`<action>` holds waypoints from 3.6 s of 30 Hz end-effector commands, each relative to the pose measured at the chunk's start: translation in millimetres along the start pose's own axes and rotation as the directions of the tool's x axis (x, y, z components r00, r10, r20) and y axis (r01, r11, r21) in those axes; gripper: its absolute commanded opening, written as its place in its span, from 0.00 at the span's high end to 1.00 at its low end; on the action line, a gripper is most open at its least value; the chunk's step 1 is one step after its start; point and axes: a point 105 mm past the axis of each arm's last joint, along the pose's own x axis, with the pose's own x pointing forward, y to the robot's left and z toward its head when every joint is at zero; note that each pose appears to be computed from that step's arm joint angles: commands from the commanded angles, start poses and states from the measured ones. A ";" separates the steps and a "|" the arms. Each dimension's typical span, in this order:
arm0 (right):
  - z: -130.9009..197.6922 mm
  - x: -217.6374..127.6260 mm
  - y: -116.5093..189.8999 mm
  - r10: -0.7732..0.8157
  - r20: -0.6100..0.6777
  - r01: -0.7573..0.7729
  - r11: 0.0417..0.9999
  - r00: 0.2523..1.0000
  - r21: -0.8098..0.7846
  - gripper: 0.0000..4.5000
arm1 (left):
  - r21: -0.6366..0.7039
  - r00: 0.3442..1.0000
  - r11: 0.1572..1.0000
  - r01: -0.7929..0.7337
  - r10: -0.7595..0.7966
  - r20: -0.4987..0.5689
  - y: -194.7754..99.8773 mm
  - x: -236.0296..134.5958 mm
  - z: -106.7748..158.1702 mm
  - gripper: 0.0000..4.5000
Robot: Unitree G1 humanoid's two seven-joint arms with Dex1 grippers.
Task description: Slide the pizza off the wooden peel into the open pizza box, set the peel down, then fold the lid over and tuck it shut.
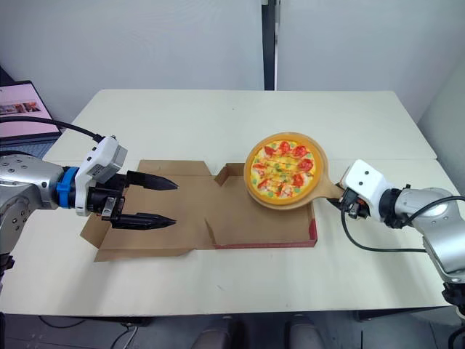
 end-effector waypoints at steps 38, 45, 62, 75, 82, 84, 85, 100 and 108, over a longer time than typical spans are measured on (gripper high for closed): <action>18.9 -53.8 -92.4 -0.434 0.030 0.414 0.835 0.901 -0.362 0.64 | 0.098 0.999 0.995 0.015 -0.019 0.042 -4.2 8.7 21.4 0.00; -2.0 -83.3 -81.7 -0.493 -0.022 0.489 0.867 0.870 -0.093 0.64 | 0.140 0.989 0.988 0.060 -0.078 0.127 -7.3 17.4 44.0 0.00; -98.4 -90.3 -21.2 -0.504 -0.298 0.585 0.674 0.811 0.450 0.64 | 0.275 0.941 0.960 0.054 -0.142 0.308 -3.1 50.6 105.3 0.00; -151.9 -82.5 -11.3 -0.410 -0.417 0.585 0.563 0.811 0.584 0.64 | 0.282 0.937 0.958 0.062 -0.153 0.315 -4.8 55.8 109.1 0.00; -145.1 -109.4 -15.1 -0.442 -0.405 0.599 0.550 0.800 0.582 0.11 | 0.258 0.944 0.966 0.029 -0.111 0.309 -2.4 52.4 102.2 0.00; -137.7 -120.8 -16.7 -0.454 -0.390 0.598 0.580 0.801 0.554 0.01 | 0.246 0.948 0.969 0.006 -0.084 0.308 0.1 49.5 99.1 0.00; -131.7 -125.2 -18.1 -0.458 -0.373 0.590 0.607 0.807 0.532 0.01 | 0.240 0.949 0.971 -0.011 -0.066 0.309 1.6 47.7 97.5 0.00; 68.7 -39.0 11.2 0.100 0.322 -0.128 0.990 0.941 0.065 0.01 | -0.082 0.835 0.887 -0.454 0.456 0.307 26.2 -15.8 30.1 0.00; 118.3 -8.4 33.5 0.455 0.397 -0.430 0.889 0.797 -0.157 0.01 | -0.531 0.737 0.720 -0.446 0.632 0.238 -17.9 -41.5 -36.9 0.00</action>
